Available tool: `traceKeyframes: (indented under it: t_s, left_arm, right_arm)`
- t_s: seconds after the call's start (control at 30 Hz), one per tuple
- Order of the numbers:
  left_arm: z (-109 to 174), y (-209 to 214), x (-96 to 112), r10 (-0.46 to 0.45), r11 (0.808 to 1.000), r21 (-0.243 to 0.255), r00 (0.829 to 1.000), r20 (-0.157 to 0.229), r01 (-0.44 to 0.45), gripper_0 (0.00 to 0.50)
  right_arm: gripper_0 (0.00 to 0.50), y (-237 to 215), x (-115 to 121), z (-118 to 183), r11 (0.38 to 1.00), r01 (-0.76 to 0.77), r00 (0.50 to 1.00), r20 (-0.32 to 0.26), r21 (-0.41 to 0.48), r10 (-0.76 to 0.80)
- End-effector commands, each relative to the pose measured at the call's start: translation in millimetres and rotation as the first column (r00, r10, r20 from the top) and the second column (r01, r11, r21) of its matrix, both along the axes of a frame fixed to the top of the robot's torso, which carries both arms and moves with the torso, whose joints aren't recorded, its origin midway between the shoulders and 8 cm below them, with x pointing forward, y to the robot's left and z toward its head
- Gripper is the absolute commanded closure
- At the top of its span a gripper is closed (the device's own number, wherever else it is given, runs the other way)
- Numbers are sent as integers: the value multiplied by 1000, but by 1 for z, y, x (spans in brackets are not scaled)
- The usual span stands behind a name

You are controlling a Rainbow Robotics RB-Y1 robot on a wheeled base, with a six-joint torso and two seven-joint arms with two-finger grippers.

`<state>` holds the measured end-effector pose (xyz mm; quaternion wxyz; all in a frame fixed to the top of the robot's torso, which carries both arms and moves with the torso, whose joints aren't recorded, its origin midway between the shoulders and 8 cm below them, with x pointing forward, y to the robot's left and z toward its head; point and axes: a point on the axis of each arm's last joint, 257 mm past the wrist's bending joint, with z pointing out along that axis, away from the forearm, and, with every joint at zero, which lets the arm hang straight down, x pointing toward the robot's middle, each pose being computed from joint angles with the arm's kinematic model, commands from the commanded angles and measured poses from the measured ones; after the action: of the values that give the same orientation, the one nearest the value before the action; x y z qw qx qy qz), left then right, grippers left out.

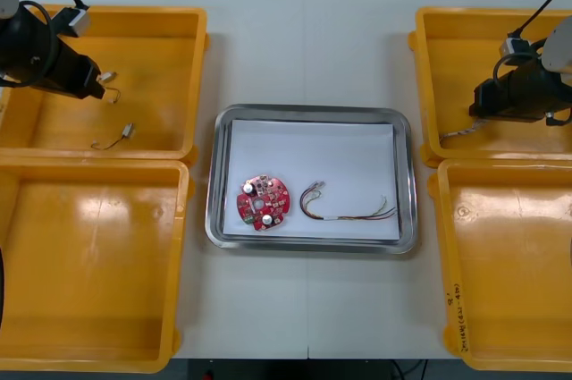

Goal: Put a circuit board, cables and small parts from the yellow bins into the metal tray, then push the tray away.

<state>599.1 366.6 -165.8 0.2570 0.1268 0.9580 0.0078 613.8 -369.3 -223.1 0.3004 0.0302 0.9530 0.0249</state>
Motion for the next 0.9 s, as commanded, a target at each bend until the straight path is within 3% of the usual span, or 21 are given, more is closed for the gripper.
traceKeyframes:
  t_s: [0.03, 0.1, 0.17, 0.63, 0.9]
  left_arm:
    - [61, 25, 15, 49, 997, 47, 994, 101, -54, 0]
    - [63, 26, 16, 60, 997, 43, 993, 103, -64, 0]
    - [64, 26, 17, 66, 997, 41, 992, 105, -71, 0]
    - [73, 1, 34, 87, 996, -4, 989, 118, -87, 0]
    - [72, -10, 55, 101, 995, -32, 983, 155, -97, 0]
  right_arm:
    - [243, -4, -3, -2, 1000, 5, 1000, -4, -17, -5]
    - [362, -2, -4, -3, 1000, 3, 1000, -6, -11, -3]
    - [408, -2, -3, -3, 1000, 3, 1000, -4, -10, -3]
    - [497, -14, 15, 19, 999, 28, 996, 90, -20, -26]
    - [500, -31, 22, 46, 998, 42, 991, 132, -49, -36]
